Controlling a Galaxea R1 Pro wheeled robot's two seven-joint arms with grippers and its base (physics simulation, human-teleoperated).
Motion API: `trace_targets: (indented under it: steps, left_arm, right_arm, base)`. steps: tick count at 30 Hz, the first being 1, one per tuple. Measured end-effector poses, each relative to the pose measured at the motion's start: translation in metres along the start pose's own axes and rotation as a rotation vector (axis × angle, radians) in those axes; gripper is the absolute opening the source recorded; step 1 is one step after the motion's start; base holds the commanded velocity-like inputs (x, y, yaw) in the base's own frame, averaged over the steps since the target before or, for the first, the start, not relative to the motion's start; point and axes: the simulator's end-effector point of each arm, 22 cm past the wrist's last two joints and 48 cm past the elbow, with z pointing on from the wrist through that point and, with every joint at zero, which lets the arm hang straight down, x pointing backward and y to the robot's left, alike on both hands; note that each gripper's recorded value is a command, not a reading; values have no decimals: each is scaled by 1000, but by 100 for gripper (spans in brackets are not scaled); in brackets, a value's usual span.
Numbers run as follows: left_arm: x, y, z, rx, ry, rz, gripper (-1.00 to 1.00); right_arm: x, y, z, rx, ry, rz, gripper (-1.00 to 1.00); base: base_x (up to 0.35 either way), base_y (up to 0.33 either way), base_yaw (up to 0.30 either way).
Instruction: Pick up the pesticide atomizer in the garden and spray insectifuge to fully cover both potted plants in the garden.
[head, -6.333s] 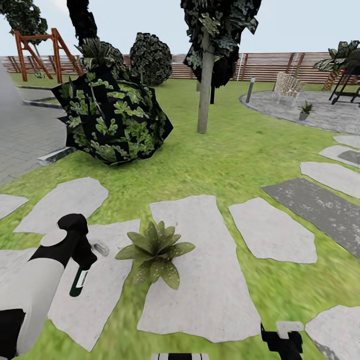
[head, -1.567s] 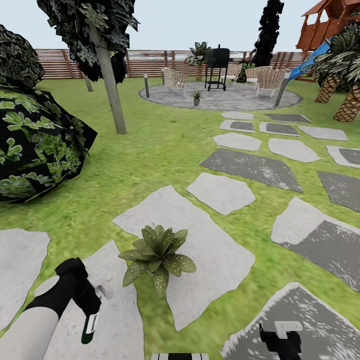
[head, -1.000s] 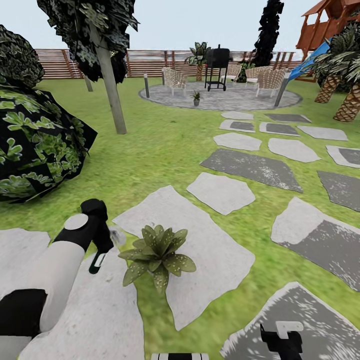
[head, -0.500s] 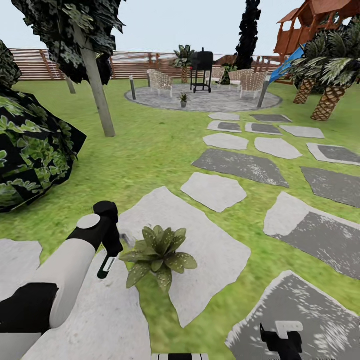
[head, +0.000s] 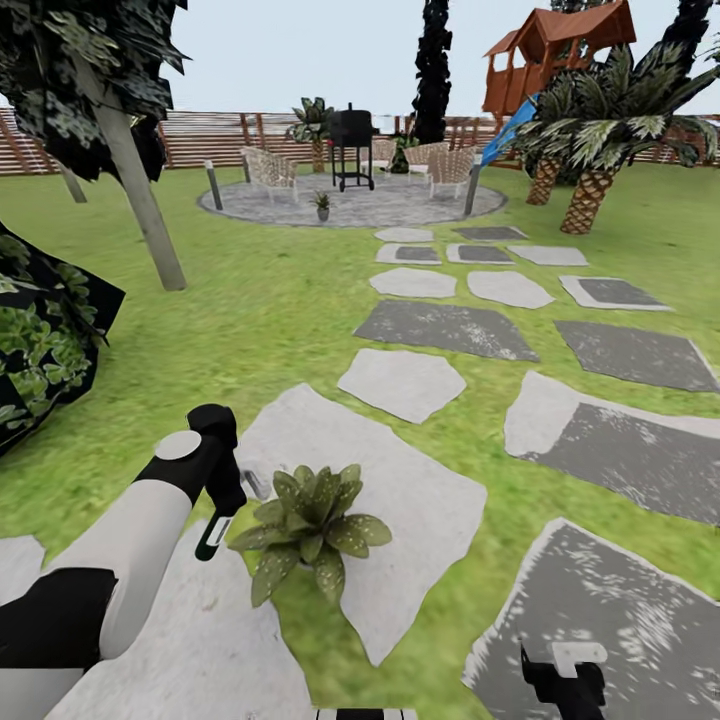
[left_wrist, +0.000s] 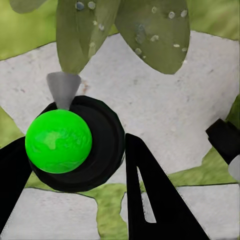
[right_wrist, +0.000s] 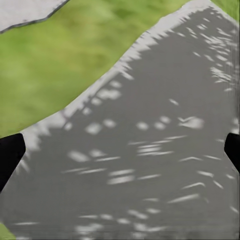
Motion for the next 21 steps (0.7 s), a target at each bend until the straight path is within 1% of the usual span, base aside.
trace_targets:
  steps: [7, 10, 14, 17, 21]
  left_arm:
    - [1, -1, 0, -2, 4, 3, -100]
    - [1, 0, -1, -3, 3, 3, -100]
    - [1, -1, 1, -1, 5, 3, -100]
    - [1, -1, 3, 2, 7, 3, -100]
    - [2, -1, 4, 5, 8, 1, -100]
  right_arm:
    - [-1, 0, 0, 0, -3, 1, 100]
    - [-1, 1, 0, -1, -3, 1, 100]
    - [0, 2, 0, -4, 0, 1, 100]
    - [1, 4, 0, -5, 3, 1, 100]
    - [2, 2, 0, -2, 5, 0, 100]
  base:
    - [-230, 230, -290]
    - [-113, 275, -296]
    - [0, 299, -254]
    - [110, 302, -182]
    - [222, 255, -21]
